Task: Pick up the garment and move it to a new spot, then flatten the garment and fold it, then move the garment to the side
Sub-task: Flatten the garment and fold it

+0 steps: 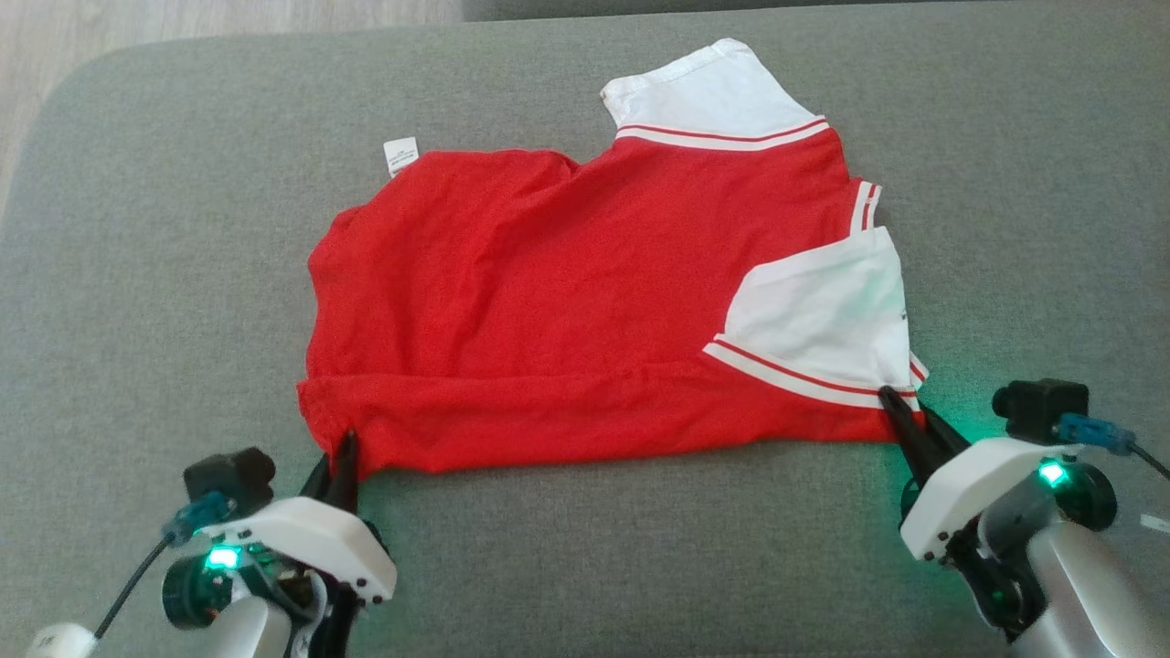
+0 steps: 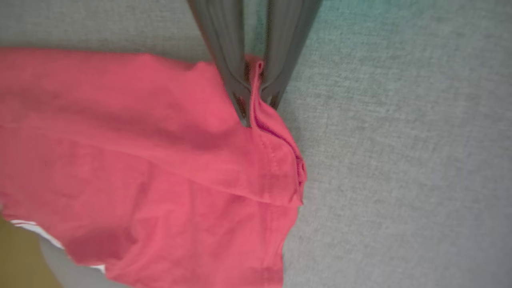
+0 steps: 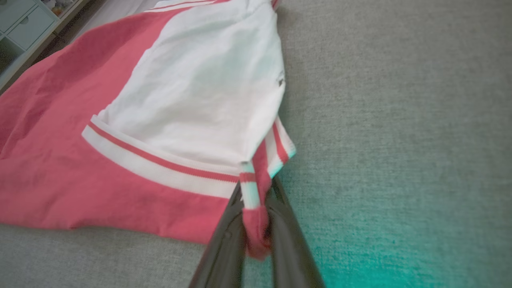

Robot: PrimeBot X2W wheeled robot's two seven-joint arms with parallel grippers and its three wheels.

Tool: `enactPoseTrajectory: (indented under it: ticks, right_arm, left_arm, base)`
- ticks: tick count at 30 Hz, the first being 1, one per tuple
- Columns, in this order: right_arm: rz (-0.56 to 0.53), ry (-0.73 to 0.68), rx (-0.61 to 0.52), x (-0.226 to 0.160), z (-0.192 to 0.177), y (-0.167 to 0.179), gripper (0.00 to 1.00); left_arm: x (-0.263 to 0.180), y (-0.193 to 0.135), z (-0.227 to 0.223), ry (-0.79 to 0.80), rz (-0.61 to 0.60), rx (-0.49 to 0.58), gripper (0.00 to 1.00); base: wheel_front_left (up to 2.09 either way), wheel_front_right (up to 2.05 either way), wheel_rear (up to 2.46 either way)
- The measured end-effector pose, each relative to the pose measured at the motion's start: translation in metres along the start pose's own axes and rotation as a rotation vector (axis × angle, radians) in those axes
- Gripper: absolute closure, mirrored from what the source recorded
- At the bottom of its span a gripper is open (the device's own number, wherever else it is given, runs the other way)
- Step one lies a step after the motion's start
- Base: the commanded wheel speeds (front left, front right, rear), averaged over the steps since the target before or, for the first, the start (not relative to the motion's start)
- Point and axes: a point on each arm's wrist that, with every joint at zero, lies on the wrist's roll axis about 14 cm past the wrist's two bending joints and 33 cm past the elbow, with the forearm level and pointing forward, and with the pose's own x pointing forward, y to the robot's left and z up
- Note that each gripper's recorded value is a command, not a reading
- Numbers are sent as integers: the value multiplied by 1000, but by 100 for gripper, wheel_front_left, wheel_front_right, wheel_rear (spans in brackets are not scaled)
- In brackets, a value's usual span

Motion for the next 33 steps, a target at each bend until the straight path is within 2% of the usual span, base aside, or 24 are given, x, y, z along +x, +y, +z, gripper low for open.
enactPoseTrajectory:
  ticks: [5,10,14,21,22,23,24,25,30,33]
  right_arm:
    - [6,-22,-2,-9,8,1,100]
    - [-3,-31,17,-27,8,0,100]
    - [-23,-1,57,-50,-10,1,100]
    - [-55,123,171,-86,-66,15,100]
    - [-57,138,179,-87,-70,15,100]
    - [-60,142,182,-87,-73,15,24]
    - [-62,137,189,-87,-73,15,24]
    - [-65,136,190,-87,-74,14,0]
    - [-90,34,151,-86,-59,7,0]
    - [-92,-110,88,-83,-21,5,0]
  left_arm:
    - [-15,-4,31,-114,1,20,100]
    - [-31,-4,43,-153,14,21,100]
    - [-47,4,28,-111,50,-13,100]
    - [-70,26,-30,43,126,-122,100]
    - [-71,28,-36,55,133,-136,1]
    - [-72,29,-41,58,141,-141,0]
    - [-71,30,-44,56,142,-145,0]
    - [-71,31,-46,53,149,-150,0]
    - [-73,41,-41,-36,190,-69,0]
    - [-72,39,-17,-154,197,5,0]
  base:
    - [0,0,0]
    - [0,0,0]
    - [0,0,0]
    - [0,0,0]
    - [0,0,0]
    - [0,0,0]
    - [0,0,0]
    - [0,0,0]
    - [0,0,0]
    - [0,0,0]
